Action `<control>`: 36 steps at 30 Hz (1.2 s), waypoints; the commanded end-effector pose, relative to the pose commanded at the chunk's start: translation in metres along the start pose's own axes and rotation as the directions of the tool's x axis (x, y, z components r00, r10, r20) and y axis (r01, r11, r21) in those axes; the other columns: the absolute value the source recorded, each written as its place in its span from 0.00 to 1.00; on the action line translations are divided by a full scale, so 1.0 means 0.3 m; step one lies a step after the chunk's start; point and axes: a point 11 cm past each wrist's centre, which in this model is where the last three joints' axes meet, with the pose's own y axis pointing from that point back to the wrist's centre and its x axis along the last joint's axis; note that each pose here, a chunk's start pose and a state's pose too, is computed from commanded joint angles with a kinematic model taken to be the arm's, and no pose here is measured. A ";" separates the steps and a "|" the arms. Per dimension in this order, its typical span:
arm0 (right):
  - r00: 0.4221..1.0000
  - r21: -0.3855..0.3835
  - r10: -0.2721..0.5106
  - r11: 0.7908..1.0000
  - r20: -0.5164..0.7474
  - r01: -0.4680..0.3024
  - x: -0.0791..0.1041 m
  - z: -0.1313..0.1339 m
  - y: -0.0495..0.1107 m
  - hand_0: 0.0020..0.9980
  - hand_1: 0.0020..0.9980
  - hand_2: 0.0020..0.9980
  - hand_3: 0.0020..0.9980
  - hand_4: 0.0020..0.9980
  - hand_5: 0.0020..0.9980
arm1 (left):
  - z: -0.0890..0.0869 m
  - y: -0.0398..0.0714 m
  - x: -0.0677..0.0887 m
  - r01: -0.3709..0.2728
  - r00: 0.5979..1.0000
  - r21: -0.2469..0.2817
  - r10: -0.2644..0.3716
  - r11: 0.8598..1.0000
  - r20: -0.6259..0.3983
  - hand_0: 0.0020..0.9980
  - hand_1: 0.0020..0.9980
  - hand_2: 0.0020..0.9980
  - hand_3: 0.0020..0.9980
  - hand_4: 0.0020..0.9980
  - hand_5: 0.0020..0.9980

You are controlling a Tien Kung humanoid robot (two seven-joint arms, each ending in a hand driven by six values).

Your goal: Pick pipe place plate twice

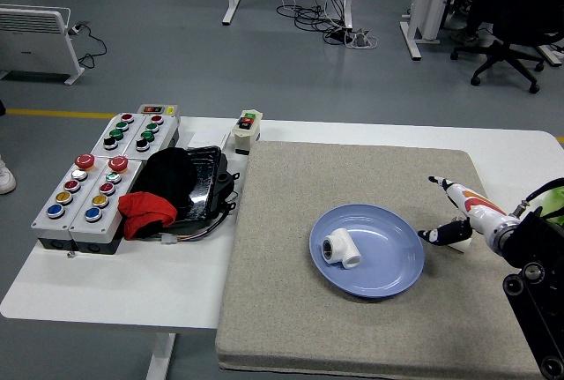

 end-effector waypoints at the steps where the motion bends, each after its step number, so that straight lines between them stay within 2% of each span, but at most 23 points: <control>1: 1.000 -0.021 -0.005 1.000 -0.004 0.005 0.005 0.024 -0.006 1.00 0.95 1.00 1.00 0.83 0.36 | 0.000 0.000 0.000 0.000 1.000 0.000 0.000 1.000 0.000 0.62 0.59 0.52 0.59 0.27 1.00; 5: 1.000 -0.060 -0.022 0.998 -0.013 0.021 -0.001 0.066 -0.025 1.00 0.94 1.00 1.00 0.81 0.35 | 0.000 0.000 -0.002 0.001 1.000 0.001 -0.001 1.000 0.002 0.62 0.59 0.52 0.59 0.27 1.00; 10: 0.999 -0.073 -0.036 0.997 -0.009 0.035 -0.022 0.085 -0.047 1.00 0.93 1.00 1.00 0.80 0.35 | 0.001 0.000 -0.004 0.002 1.000 0.001 -0.002 1.000 0.001 0.62 0.59 0.51 0.59 0.27 1.00; 19: 0.999 -0.042 -0.047 0.998 -0.012 0.047 -0.048 0.070 -0.075 0.98 0.92 0.99 0.97 0.80 0.34 | 0.003 0.001 -0.006 0.003 1.000 0.000 -0.003 1.000 0.000 0.62 0.59 0.51 0.59 0.27 1.00; 20: 0.999 -0.038 -0.046 0.998 -0.013 0.045 -0.048 0.066 -0.077 0.95 0.89 0.95 0.95 0.77 0.32 | 0.004 0.001 -0.006 0.003 1.000 0.000 -0.003 1.000 0.000 0.62 0.59 0.51 0.59 0.27 1.00; 25: 0.999 -0.002 -0.035 0.999 -0.020 0.035 -0.055 0.045 -0.101 0.95 0.89 0.95 0.95 0.77 0.32 | 0.004 0.001 -0.007 0.003 1.000 0.001 -0.003 1.000 0.002 0.62 0.59 0.51 0.59 0.27 1.00; 26: 0.999 -0.004 -0.038 0.999 -0.020 0.038 -0.057 0.047 -0.103 0.88 0.83 0.89 0.91 0.75 0.28 | 0.004 0.001 -0.007 0.003 1.000 0.001 -0.003 1.000 0.002 0.62 0.59 0.51 0.59 0.27 1.00; 31: 0.998 -0.013 -0.056 0.998 -0.035 0.056 -0.069 0.062 -0.108 0.88 0.83 0.89 0.91 0.75 0.28 | 0.002 0.001 -0.007 0.003 1.000 0.003 -0.003 1.000 0.001 0.62 0.59 0.51 0.59 0.27 1.00; 32: 0.997 -0.018 -0.064 0.998 -0.036 0.063 -0.072 0.065 -0.108 0.84 0.79 0.82 0.88 0.72 0.26 | 0.002 0.001 -0.008 0.003 1.000 0.003 -0.003 1.000 0.000 0.62 0.59 0.51 0.59 0.27 1.00; 36: 0.997 -0.027 -0.072 0.997 -0.032 0.071 -0.079 0.072 -0.110 0.84 0.79 0.82 0.88 0.72 0.26 | 0.000 0.001 -0.009 0.003 1.000 0.004 -0.003 1.000 0.002 0.62 0.59 0.51 0.59 0.27 1.00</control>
